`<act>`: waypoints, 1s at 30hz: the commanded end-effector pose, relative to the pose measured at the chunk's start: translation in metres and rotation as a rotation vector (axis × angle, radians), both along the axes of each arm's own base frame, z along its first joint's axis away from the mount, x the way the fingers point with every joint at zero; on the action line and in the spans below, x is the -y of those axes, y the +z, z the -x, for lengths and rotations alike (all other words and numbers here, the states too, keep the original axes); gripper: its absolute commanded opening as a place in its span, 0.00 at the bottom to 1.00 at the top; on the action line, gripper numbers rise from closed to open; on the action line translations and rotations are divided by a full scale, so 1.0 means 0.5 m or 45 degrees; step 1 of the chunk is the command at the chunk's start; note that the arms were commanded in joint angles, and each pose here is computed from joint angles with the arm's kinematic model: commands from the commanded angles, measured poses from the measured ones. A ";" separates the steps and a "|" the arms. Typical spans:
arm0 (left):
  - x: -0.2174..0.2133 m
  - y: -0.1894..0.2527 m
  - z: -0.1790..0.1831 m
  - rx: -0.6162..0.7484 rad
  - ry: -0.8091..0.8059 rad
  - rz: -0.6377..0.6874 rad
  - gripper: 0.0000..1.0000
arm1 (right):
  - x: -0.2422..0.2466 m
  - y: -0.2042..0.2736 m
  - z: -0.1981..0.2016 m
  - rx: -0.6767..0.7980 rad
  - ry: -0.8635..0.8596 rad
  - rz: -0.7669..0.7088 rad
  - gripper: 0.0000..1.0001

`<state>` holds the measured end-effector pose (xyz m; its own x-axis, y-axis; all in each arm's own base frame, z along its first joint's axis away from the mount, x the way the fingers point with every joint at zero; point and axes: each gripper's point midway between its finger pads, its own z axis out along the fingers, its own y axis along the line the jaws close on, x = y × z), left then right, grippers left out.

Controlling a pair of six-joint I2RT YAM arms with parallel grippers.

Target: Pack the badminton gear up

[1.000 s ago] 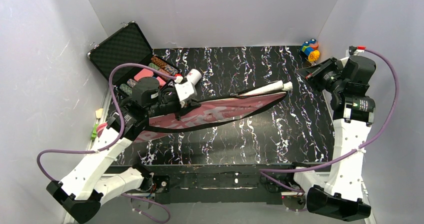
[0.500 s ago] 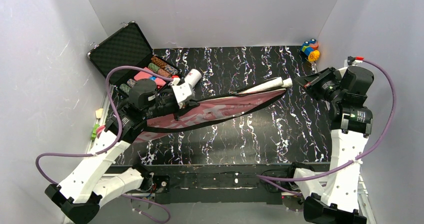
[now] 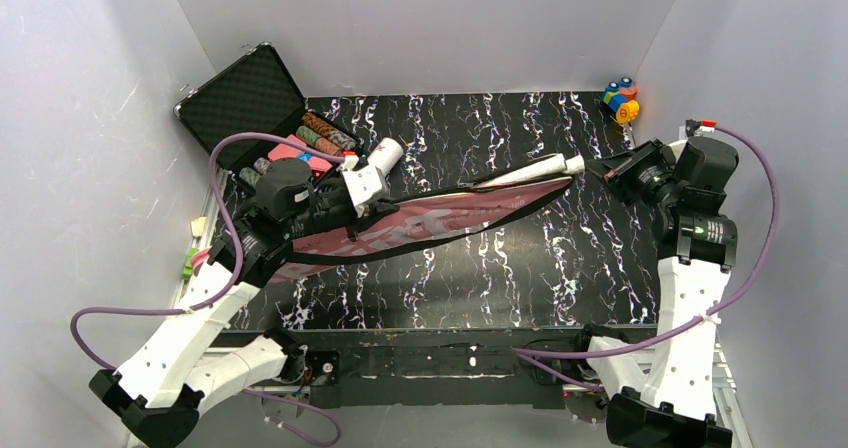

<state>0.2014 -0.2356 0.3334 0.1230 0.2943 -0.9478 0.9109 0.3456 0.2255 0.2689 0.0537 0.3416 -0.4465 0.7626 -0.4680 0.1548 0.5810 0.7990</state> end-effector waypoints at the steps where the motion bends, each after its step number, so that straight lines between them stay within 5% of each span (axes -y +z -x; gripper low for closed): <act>1: 0.006 0.091 0.011 0.170 -0.046 0.131 0.00 | -0.026 0.017 0.007 0.079 0.069 -0.031 0.01; 13: 0.012 0.089 0.012 0.159 -0.064 0.140 0.00 | -0.132 -0.012 0.030 0.039 0.266 0.046 0.01; 21: 0.007 0.085 0.018 0.168 -0.068 0.139 0.00 | -0.051 0.024 0.041 0.052 0.078 0.324 0.01; 27: 0.004 0.083 0.022 0.174 -0.066 0.140 0.00 | -0.012 0.153 0.057 0.237 -0.062 0.361 0.29; 30: 0.004 0.084 0.024 0.177 -0.070 0.141 0.00 | -0.047 0.172 0.056 0.271 0.034 0.284 0.33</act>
